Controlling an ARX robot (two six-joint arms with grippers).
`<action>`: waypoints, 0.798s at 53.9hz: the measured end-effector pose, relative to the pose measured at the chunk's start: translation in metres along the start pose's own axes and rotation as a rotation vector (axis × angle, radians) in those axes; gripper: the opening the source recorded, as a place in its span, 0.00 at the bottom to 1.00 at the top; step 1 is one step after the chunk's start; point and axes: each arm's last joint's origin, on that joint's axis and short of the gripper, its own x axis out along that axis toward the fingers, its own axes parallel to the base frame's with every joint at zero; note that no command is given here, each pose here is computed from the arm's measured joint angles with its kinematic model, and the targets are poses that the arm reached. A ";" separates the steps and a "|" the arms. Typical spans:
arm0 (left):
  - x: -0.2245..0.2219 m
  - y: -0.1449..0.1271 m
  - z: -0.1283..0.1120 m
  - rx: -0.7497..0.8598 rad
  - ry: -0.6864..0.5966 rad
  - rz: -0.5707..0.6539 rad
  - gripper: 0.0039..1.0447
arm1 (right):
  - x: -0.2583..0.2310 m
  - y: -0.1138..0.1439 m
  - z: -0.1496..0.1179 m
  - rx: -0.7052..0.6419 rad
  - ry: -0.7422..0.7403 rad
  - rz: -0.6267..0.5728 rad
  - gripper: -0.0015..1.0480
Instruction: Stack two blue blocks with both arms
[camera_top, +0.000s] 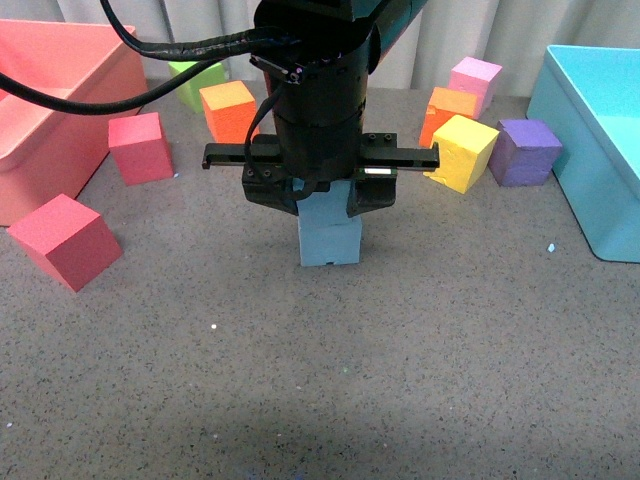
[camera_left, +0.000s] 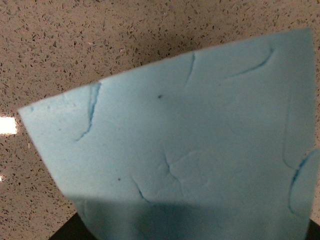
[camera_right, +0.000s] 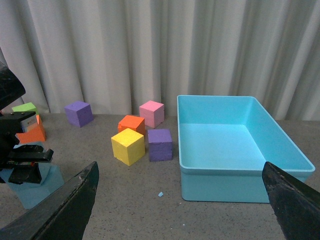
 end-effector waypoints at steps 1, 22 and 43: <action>0.000 0.000 0.001 0.000 -0.002 -0.001 0.42 | 0.000 0.000 0.000 0.000 0.000 0.000 0.91; 0.000 -0.003 0.003 0.007 0.007 0.000 0.42 | 0.000 0.000 0.000 0.000 0.000 0.000 0.91; -0.005 -0.004 0.005 0.002 0.002 -0.007 0.96 | 0.000 0.000 0.000 0.000 0.000 0.000 0.91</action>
